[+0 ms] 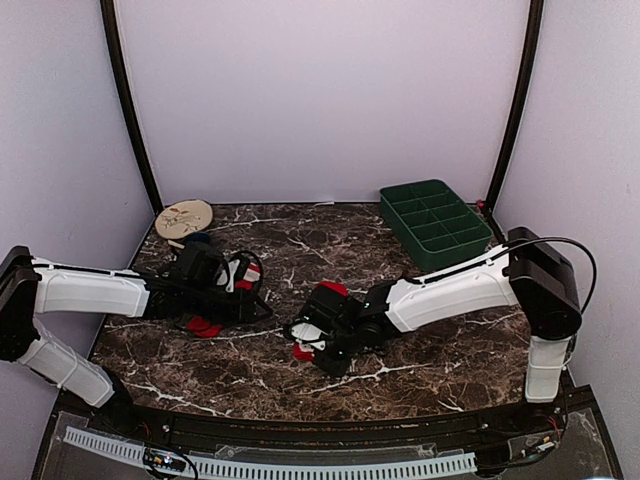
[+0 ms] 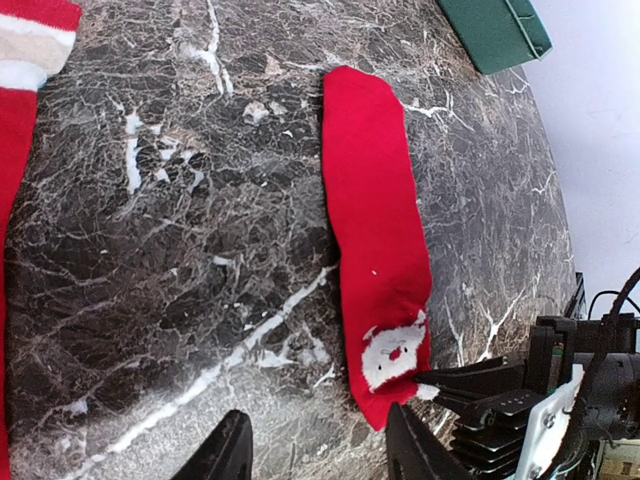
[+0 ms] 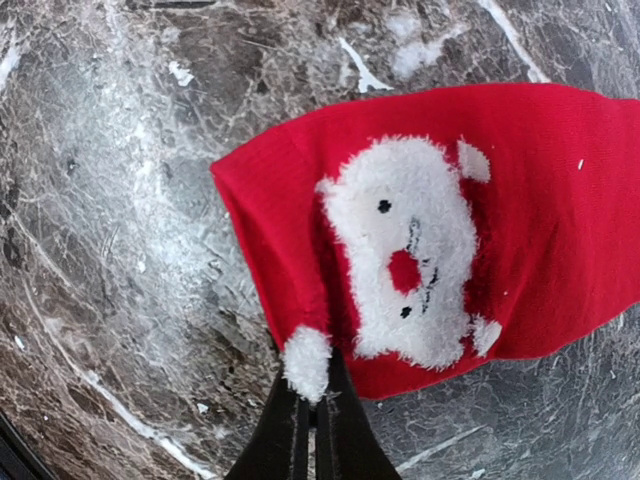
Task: Roll the socks
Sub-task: Pick up the sock from the center of the board.
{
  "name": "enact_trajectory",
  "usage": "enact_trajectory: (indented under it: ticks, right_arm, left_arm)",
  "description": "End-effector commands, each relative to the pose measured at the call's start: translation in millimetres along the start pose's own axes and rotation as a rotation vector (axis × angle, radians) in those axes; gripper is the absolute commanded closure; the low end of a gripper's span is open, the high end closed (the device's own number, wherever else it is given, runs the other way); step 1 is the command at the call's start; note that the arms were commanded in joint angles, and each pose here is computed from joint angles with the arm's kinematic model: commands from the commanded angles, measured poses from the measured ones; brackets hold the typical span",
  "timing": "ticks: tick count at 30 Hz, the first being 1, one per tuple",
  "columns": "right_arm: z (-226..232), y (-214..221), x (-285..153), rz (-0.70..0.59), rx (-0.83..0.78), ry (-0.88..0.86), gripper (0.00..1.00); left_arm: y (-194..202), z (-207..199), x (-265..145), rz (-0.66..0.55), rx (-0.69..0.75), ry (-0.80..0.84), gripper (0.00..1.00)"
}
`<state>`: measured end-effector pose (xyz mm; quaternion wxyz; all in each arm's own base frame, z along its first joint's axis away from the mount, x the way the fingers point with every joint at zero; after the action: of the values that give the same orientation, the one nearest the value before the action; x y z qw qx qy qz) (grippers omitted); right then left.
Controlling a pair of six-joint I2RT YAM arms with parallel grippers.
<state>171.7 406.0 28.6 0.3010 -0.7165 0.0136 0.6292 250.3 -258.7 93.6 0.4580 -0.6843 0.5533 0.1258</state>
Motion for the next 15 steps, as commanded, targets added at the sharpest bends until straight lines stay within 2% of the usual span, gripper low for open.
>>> enact_trajectory:
  ticks: [1,15]
  right_arm:
    - [10,27,7,0.108,0.02,-0.095,1.0]
    - [27,-9,-22,0.121,0.25,-0.447,1.0]
  left_arm:
    - [6,1,0,0.004,0.02,0.026,0.52]
    - [7,-19,-7,-0.008,0.071,0.142,0.52]
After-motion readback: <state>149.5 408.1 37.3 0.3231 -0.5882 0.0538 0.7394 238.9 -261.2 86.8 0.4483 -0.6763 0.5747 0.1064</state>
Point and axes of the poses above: each gripper's point midway between its finger pads, its own x axis out along the fingers, its own z axis along the line the jaws close on, y = z × x, the point moved 1 cm from there along -x, back along the fingers, and after that the axes turned 5 degrees about x, right-handed, at the moved point
